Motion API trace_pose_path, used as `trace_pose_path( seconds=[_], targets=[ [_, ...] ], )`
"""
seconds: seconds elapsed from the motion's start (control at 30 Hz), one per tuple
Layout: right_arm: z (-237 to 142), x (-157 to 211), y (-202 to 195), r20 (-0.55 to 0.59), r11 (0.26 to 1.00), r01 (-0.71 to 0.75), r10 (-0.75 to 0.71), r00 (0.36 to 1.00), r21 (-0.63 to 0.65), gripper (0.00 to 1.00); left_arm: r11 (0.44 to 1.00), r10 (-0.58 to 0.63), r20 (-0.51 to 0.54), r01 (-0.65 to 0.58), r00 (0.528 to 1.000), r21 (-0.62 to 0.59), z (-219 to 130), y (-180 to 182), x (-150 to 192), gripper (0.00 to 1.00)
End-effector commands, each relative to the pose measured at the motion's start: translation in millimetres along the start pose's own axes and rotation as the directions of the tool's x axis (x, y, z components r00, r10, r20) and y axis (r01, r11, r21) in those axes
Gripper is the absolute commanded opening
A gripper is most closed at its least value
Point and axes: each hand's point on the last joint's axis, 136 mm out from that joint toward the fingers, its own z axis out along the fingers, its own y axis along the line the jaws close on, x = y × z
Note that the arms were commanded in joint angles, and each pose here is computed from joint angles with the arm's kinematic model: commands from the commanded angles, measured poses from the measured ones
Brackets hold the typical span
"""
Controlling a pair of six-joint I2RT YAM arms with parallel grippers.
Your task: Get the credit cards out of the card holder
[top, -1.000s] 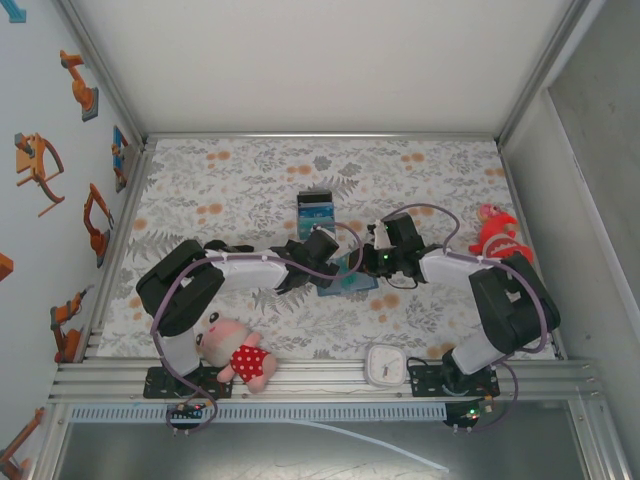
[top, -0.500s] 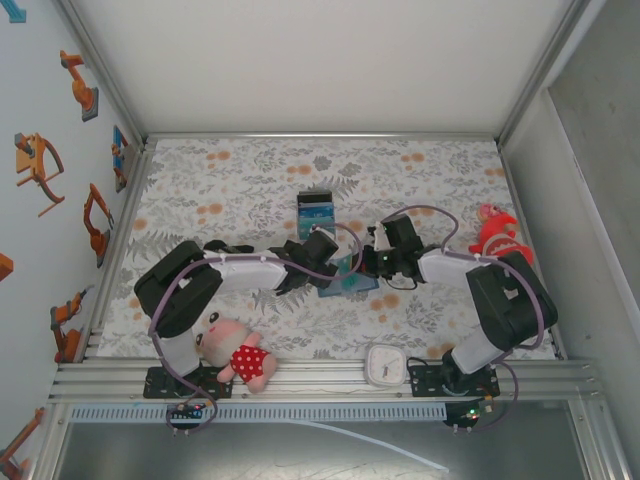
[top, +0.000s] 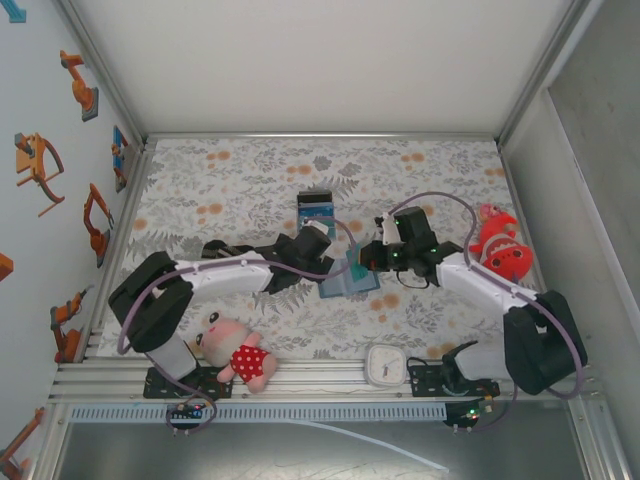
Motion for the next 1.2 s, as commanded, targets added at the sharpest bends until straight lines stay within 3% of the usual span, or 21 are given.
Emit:
trace_pose_path(
  seconds=[0.0, 0.17, 0.33, 0.47, 0.6, 0.77, 0.9, 1.17],
  targets=[
    [-18, -7, 18, 0.029, 0.993, 0.117, -0.116, 0.993, -0.025, 0.00, 0.999, -0.046, 0.079, 0.046, 0.996, -0.001, -25, 11, -19, 0.97],
    [-39, -12, 44, 0.077, 0.964, 0.253, -0.247, 0.966, -0.078, 0.00, 0.990, -0.130, 0.193, 0.115, 0.973, 0.086, -61, 21, -44, 0.97],
    [-56, -13, 74, 0.123, 0.909, 0.391, -0.376, 0.919, -0.147, 0.00, 0.953, -0.215, 0.266, 0.143, 0.940, 0.266, -94, 23, -61, 1.00],
    [-64, -10, 95, 0.135, 0.856, 0.478, -0.460, 0.878, -0.195, 0.00, 0.897, -0.251, 0.290, 0.109, 0.923, 0.429, -121, 22, -69, 0.89],
    [-68, -5, 111, 0.127, 0.806, 0.540, -0.525, 0.841, -0.242, 0.00, 0.862, -0.206, 0.294, 0.031, 0.933, 0.505, -138, 16, -67, 0.85],
    [-71, 4, 129, 0.110, 0.748, 0.579, -0.578, 0.809, -0.324, 0.00, 0.765, -0.098, 0.279, -0.107, 0.955, 0.635, -156, -13, -57, 0.83],
    [-71, 12, 136, 0.081, 0.720, 0.590, -0.607, 0.791, -0.364, 0.00, 0.719, -0.070, 0.279, -0.145, 0.958, 0.680, -159, -24, -57, 0.79],
    [-68, 18, 142, 0.057, 0.695, 0.601, -0.635, 0.771, -0.395, 0.00, 0.633, -0.012, 0.261, -0.195, 0.965, 0.749, -162, -44, -56, 0.53]
  ],
)
